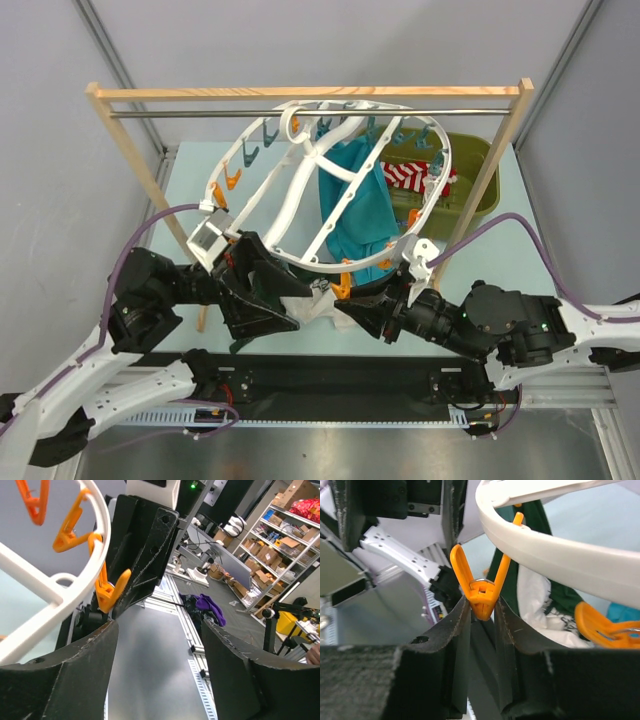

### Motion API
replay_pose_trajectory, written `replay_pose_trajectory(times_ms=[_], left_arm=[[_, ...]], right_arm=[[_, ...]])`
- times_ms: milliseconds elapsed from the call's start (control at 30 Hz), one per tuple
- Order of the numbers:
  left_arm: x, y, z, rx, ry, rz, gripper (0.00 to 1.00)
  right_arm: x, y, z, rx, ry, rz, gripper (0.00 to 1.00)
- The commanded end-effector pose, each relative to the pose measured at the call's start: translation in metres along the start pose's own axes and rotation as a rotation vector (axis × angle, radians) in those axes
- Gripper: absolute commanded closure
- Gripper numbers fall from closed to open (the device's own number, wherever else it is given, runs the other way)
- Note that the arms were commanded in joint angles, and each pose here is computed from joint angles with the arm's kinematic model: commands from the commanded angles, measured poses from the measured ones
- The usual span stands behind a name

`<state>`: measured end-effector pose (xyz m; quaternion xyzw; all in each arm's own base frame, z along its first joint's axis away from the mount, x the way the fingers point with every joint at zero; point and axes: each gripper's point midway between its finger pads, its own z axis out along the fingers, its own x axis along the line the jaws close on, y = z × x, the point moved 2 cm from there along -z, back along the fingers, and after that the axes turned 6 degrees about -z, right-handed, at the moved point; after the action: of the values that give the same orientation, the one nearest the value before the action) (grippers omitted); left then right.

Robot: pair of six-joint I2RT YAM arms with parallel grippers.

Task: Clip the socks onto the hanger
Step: Open the clamp at the hanger.

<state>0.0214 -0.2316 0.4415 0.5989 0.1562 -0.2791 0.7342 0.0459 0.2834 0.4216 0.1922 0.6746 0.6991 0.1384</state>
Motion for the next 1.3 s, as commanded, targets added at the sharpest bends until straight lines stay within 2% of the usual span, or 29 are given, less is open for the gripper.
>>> replay_pose_trajectory(times_ms=[0,300,500,800,900,1133,1267], left_arm=[[-0.014,0.021,0.005,-0.079,-0.058,0.104,0.26],[0.0,0.027,0.034,-0.081,-0.03,0.122,0.26],[0.008,0.021,0.04,-0.1,0.024,0.088,0.29],[0.008,0.015,0.034,-0.118,0.071,0.05,0.47],[0.01,0.013,0.032,-0.121,0.083,0.039,0.47],[0.005,0.015,0.029,-0.203,0.082,0.042,0.39],[0.002,0.017,0.031,-0.241,0.078,0.031,0.36]], right_arm=[[0.011,0.016,-0.014,0.021,0.107,0.11,1.0],[0.016,0.018,-0.017,0.037,0.152,0.149,1.0],[0.018,0.017,-0.017,0.031,0.17,0.177,1.0],[0.015,0.028,-0.017,-0.011,0.157,0.209,1.0],[0.015,0.032,-0.018,-0.027,0.164,0.225,1.0],[0.016,0.032,-0.015,-0.016,0.175,0.282,1.0],[0.02,0.036,-0.01,0.006,0.178,0.399,1.0]])
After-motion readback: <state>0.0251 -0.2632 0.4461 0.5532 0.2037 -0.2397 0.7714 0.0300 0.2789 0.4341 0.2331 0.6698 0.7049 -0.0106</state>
